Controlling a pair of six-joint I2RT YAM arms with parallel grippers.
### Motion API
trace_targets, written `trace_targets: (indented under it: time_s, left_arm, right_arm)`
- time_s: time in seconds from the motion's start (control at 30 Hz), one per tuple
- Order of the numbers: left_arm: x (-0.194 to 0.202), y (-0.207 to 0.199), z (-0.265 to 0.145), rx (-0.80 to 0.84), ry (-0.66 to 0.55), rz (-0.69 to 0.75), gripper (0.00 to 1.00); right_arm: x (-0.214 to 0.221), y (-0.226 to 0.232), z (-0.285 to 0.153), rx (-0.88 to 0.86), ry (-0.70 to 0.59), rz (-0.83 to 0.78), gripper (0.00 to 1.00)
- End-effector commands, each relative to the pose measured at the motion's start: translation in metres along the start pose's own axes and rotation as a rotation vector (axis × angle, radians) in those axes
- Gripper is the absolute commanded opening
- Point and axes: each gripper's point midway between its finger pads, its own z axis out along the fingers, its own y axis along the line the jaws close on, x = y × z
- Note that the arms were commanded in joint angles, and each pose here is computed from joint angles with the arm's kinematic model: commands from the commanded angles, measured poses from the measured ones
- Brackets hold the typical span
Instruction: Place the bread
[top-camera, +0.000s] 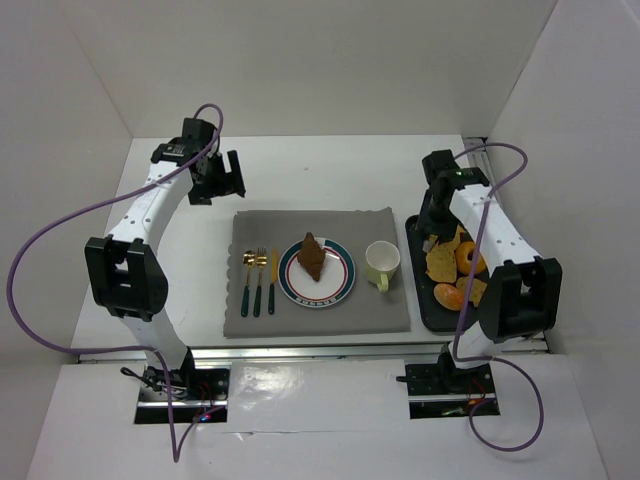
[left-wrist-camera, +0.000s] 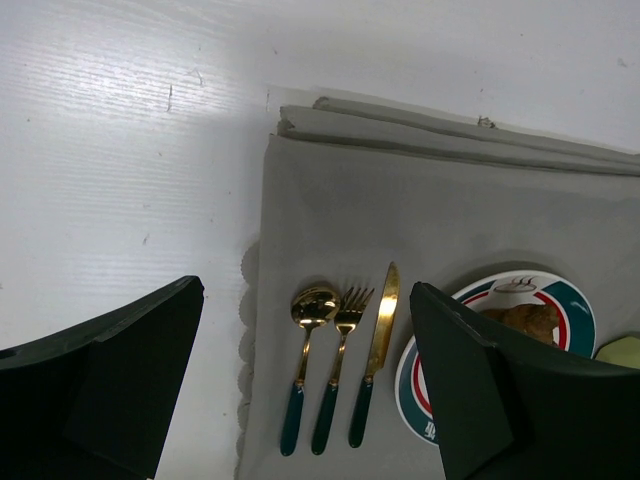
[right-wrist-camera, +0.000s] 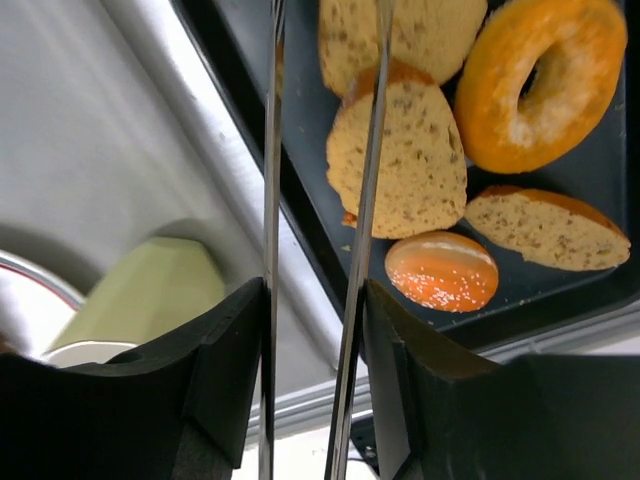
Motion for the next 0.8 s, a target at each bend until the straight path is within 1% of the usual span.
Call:
trace_targets:
  time_s: [0.0, 0.1, 0.17, 0.23, 0.27, 0.33, 0.37, 0.47, 0.53, 0.63, 0.67, 0.77]
  left_arm:
    - [-0.003, 0.004, -0.001, -0.006, -0.020, 0.008, 0.98]
    - [-0.003, 0.004, -0.001, -0.006, -0.020, 0.008, 0.98]
    - [-0.003, 0.004, -0.001, -0.006, -0.020, 0.008, 0.98]
    - [-0.003, 0.004, -0.001, -0.006, -0.020, 0.008, 0.98]
    - [-0.003, 0.002, -0.001, 0.003, -0.017, 0.008, 0.98]
    - [-0.003, 0.002, -0.001, 0.003, -0.017, 0.008, 0.98]
    - [-0.003, 0.002, -0.001, 0.003, -0.017, 0.008, 0.98]
    - [-0.003, 0.002, -0.001, 0.003, -0.017, 0.008, 0.98]
    - [-0.003, 0.002, -0.001, 0.003, -0.017, 0.008, 0.98]
    - [-0.003, 0.002, -0.001, 0.003, -0.017, 0.008, 0.98]
    - [-0.006, 0.001, -0.003, 0.006, -0.025, 0.008, 0.98]
    - [-0.006, 0.001, -0.003, 0.006, -0.025, 0.008, 0.98]
  right_arm:
    - [-0.008, -0.001, 0.008, -0.003, -0.036, 0.004, 0.48]
    - [-0.007, -0.008, 0.009, 0.005, -0.033, 0.011, 0.45]
    - [-0.008, -0.014, 0.007, 0.011, -0.033, 0.023, 0.40]
    - [-0.008, -0.019, 0.004, 0.015, -0.034, 0.024, 0.33]
    - [-0.010, -0.023, 0.002, 0.015, -0.044, 0.038, 0.27]
    - [-0.010, -0.029, -0.004, 0.021, -0.041, 0.049, 0.19]
    - [-0.014, -0.033, -0.010, 0.027, -0.058, 0.061, 0.16]
    - [-0.020, -0.036, -0.019, 0.021, -0.082, 0.077, 0.15]
    - [-0.023, -0.037, -0.029, 0.011, -0.105, 0.082, 0.08]
    - [-0.029, -0.038, -0.038, 0.009, -0.131, 0.099, 0.04]
    - [-0.030, -0.040, -0.040, 0.018, -0.135, 0.099, 0.00]
    - [-0.032, -0.044, -0.049, 0.011, -0.156, 0.122, 0.00]
